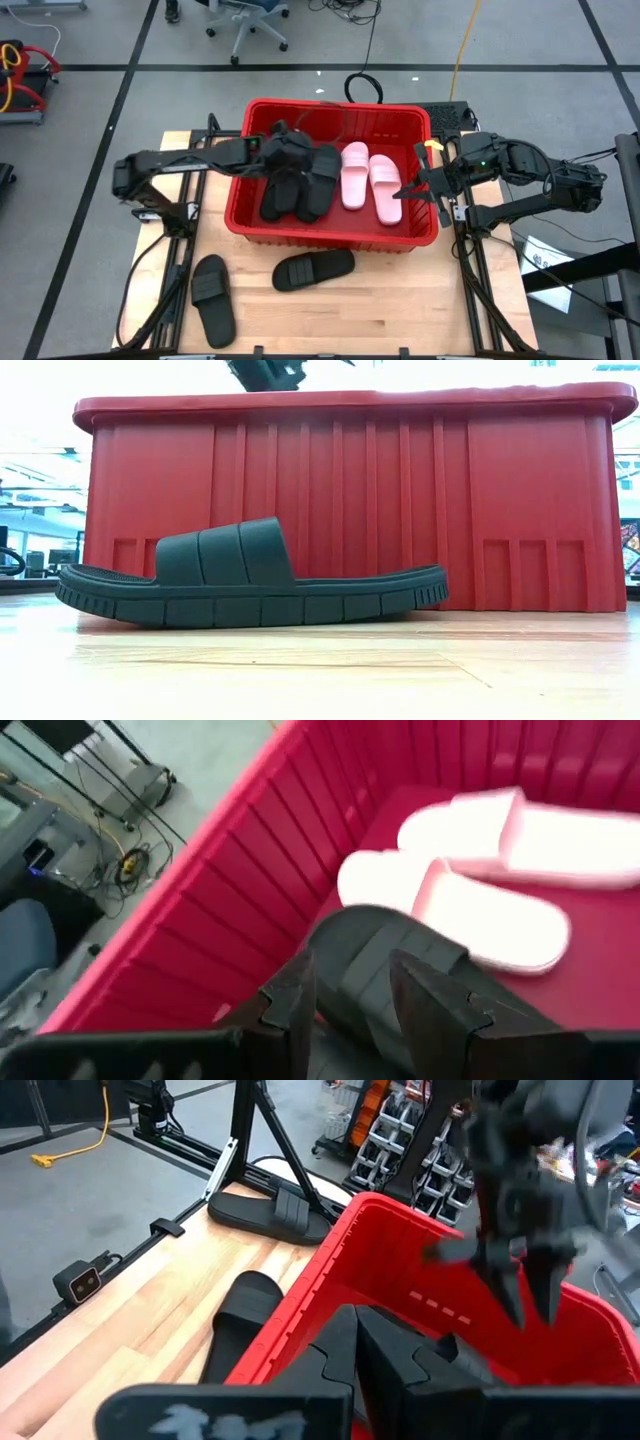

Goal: Pick and place slides into bin
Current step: Put the black slide into the red bin

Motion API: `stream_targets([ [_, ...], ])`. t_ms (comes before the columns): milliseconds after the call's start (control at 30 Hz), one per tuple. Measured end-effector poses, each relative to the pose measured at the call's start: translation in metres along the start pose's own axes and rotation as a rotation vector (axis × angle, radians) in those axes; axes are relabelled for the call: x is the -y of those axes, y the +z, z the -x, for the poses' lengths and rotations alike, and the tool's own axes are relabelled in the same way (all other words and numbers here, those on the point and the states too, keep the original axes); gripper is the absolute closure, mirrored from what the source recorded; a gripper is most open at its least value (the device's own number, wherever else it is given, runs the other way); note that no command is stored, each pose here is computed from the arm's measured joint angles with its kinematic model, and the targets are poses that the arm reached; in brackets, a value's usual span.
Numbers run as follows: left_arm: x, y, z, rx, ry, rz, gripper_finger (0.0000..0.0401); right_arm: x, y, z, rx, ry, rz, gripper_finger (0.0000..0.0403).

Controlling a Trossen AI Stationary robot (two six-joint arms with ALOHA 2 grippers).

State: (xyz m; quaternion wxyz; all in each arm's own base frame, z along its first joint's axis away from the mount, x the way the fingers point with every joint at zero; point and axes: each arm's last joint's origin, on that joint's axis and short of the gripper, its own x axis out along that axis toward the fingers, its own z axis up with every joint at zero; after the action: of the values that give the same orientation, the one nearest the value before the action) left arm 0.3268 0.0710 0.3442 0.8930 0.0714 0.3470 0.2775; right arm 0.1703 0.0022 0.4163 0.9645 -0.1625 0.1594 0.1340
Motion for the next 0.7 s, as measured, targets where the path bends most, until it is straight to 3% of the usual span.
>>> stream_targets([
  [200, -0.008, -0.005, 0.053, 0.017, -0.084, 0.039, 0.0272, 0.002, -0.002, -0.006, -0.038, -0.04, -0.006, 0.0403],
  [433, 0.002, -0.014, 0.103, 0.041, -0.187, 0.031, 0.0272, -0.003, -0.005, -0.025, -0.095, 0.029, -0.007, 0.0403],
  [700, 0.019, -0.022, 0.14, 0.084, -0.306, 0.054, 0.0272, -0.025, 0.006, -0.031, -0.043, 0.129, -0.06, 0.0403],
])
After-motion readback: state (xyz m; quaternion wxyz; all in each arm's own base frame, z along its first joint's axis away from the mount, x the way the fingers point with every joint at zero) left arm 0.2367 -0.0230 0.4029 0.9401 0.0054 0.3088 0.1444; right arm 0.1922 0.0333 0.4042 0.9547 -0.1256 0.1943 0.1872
